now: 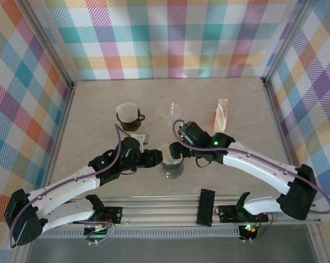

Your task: Place the coffee filter in the dripper

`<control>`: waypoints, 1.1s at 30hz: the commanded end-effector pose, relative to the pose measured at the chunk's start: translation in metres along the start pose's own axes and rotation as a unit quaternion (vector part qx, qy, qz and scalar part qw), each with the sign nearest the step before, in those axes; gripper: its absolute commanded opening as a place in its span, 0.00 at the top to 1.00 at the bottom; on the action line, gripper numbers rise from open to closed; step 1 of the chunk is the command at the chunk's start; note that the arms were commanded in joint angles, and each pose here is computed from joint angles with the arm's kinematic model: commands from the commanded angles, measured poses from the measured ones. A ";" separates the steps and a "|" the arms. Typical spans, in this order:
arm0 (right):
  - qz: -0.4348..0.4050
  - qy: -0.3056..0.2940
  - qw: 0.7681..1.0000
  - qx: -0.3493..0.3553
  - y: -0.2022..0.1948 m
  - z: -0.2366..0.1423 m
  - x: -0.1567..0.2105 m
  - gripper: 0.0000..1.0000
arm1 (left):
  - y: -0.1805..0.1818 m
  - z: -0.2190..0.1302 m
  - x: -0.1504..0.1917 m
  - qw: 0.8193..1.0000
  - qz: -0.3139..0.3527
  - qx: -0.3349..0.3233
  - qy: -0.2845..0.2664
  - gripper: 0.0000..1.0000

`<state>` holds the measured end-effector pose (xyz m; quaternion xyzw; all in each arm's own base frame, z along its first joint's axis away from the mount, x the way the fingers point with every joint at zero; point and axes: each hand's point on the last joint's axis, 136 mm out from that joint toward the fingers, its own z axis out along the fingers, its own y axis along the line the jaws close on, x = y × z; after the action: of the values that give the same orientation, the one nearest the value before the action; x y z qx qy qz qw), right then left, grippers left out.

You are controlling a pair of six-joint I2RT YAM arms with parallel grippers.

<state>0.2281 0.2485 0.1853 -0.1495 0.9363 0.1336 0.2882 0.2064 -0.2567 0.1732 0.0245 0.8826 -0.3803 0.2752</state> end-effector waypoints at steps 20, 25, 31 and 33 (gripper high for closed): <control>-0.011 0.024 1.000 -0.009 0.001 -0.007 0.011 0.09 | 0.003 -0.003 -0.001 1.000 -0.001 0.003 -0.007 0.52; -0.025 0.063 0.997 -0.032 0.011 0.000 0.024 0.09 | 0.002 -0.003 -0.001 1.000 -0.002 0.003 -0.007 0.52; -0.030 0.072 0.995 -0.058 0.013 -0.007 0.040 0.11 | 0.003 -0.003 -0.002 1.000 -0.003 -0.001 -0.009 0.51; -0.029 0.068 0.995 -0.067 0.015 -0.009 0.042 0.11 | 0.003 -0.003 -0.003 1.000 -0.003 -0.001 -0.010 0.50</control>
<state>0.1961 0.2489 0.1680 -0.1893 0.9434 0.1573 0.2221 0.2054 -0.2551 0.1729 0.0239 0.8821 -0.3805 0.2768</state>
